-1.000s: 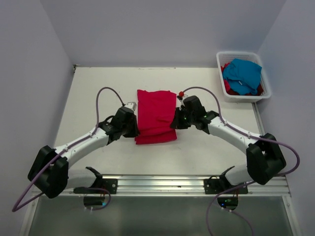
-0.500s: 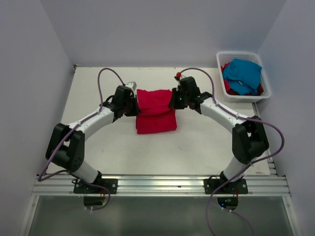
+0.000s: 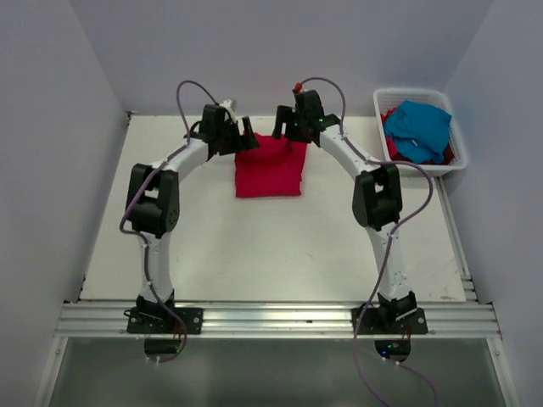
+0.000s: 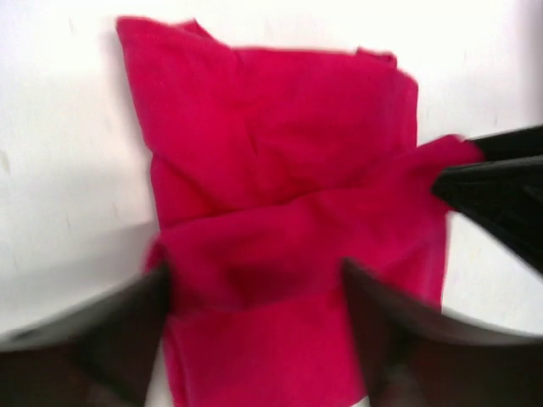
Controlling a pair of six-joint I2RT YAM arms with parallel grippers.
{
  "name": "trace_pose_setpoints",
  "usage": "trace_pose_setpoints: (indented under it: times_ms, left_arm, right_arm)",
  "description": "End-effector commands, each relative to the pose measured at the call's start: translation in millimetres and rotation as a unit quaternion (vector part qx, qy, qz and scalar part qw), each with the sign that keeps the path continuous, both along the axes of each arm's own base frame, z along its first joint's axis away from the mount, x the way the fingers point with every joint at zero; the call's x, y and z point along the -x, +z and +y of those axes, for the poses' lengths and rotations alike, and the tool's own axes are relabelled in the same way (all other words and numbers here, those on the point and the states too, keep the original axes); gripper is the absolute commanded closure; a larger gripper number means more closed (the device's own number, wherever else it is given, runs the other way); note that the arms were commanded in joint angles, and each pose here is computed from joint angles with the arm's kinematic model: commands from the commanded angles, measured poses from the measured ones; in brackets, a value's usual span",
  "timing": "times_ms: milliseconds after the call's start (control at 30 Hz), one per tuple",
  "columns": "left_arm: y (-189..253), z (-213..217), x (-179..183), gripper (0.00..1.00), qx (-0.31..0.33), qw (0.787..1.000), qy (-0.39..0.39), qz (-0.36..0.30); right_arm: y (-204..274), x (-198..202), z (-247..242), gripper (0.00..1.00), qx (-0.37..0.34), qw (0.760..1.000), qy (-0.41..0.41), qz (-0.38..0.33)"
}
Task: Fold and stack the t-shirts
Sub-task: Fold the long partially folded tshirt into a neat square
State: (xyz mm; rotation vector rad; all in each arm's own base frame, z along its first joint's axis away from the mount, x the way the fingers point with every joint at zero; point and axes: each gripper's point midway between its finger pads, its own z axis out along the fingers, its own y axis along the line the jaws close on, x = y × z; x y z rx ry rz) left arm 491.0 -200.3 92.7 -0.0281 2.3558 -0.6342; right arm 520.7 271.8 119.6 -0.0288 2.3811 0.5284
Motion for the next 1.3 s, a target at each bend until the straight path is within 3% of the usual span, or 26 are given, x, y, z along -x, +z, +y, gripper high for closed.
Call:
trace_pose_setpoints:
  times_ms: [0,100,167,200,233,267,367,600,700,767,800,833,867,900,1000,1033,1067,1100,1133,1167,1267]
  left_arm:
    - [40.1,15.7,-109.0,0.0,0.054,0.994,0.037,-0.083]
    - [52.8,37.7,-127.9,0.0,0.119,0.987,0.064,-0.086]
    - [78.1,46.4,-130.8,0.0,0.116,0.981,0.07,-0.142]
    - [83.5,51.1,-117.7,0.0,0.111,0.979,0.078,-0.149]
    - [94.1,52.0,-115.9,0.0,0.117,0.975,0.076,-0.173]
    - [112.2,55.5,-108.8,0.0,0.125,0.971,0.077,-0.19]
    - [116.4,57.9,-92.5,0.0,0.13,0.969,0.074,-0.197]
    - [91.6,50.9,-59.4,0.0,0.126,0.975,0.037,-0.179]
    - [68.8,46.8,-51.4,0.0,0.125,0.98,0.018,-0.154]
    - [57.8,42.8,-47.3,0.0,0.127,0.981,0.005,-0.146]
    - [53.7,40.4,-44.5,0.0,0.13,0.981,-0.005,-0.144]
    - [49.3,39.0,-43.8,0.0,0.128,0.982,-0.01,-0.142]
    - [47.9,35.0,-39.1,0.0,0.136,0.98,-0.027,-0.142]
    - [52.6,33.7,-41.1,0.0,0.141,0.977,-0.034,-0.157]
    - [55.4,35.3,-48.4,0.0,0.133,0.977,-0.034,-0.161]
    - [47.6,37.3,-52.8,0.0,0.121,0.98,-0.033,-0.156]
    - [57.9,40.7,-66.7,0.0,0.109,0.979,-0.024,-0.168]
    - [47.3,41.0,-66.9,0.0,0.101,0.985,-0.023,-0.141]
    - [26.4,42.0,-72.2,0.0,0.089,0.989,-0.023,-0.119]
    - [37.8,40.8,-83.0,0.0,0.087,0.988,-0.028,-0.125]
    - [13.7,34.2,-73.0,0.0,0.087,0.991,-0.04,-0.09]
  right_arm:
    - [3.5,-69.5,-28.0,0.01,0.04,0.996,-0.074,-0.032]
    - [-4.8,-88.7,-37.3,0.01,0.062,0.993,-0.093,-0.039]
    - [7.3,-79.5,-46.2,0.01,0.063,0.991,-0.098,-0.063]
    - [19.7,-74.8,-50.0,0.01,0.054,0.99,-0.103,-0.084]
    - [-3.0,-64.9,-55.6,0.01,0.05,0.989,-0.106,-0.088]
    - [32.0,-59.0,-57.7,0.01,0.029,0.987,-0.108,-0.117]
    - [32.1,-42.0,-58.8,0.01,0.027,0.989,-0.095,-0.111]
    - [5.1,-23.4,-57.2,0.01,0.029,0.994,-0.067,-0.085]
    - [-9.2,-20.8,-51.2,0.07,0.022,0.996,-0.055,-0.065]
    - [-11.9,-19.9,-39.8,0.2,0.001,0.998,-0.034,-0.056]
    - [-11.7,-17.9,-32.6,0.32,-0.014,0.998,-0.018,-0.05]
    - [-14.8,-18.1,-25.4,0.72,-0.025,0.999,-0.006,-0.045]
    - [-13.0,-18.8,-21.4,0.94,-0.034,0.998,0.003,-0.046]
    - [-11.9,-19.5,-14.3,1.0,-0.044,0.998,0.016,-0.042]
    - [-7.5,-23.7,-9.9,0.96,-0.044,0.998,0.03,-0.044]
    - [-4.0,-27.9,-10.0,0.84,-0.035,0.998,0.033,-0.045]
    - [-1.9,-30.6,-10.6,0.8,-0.03,0.998,0.034,-0.047]
    - [-0.1,-33.6,-12.3,0.75,-0.026,0.998,0.034,-0.048]
    - [-2.4,-38.2,-12.2,0.62,-0.015,0.998,0.036,-0.044]
    - [-1.8,-40.3,-12.6,0.62,-0.012,0.998,0.037,-0.042]
    - [-9.7,-44.0,-11.3,0.64,-0.01,0.999,0.042,-0.03]
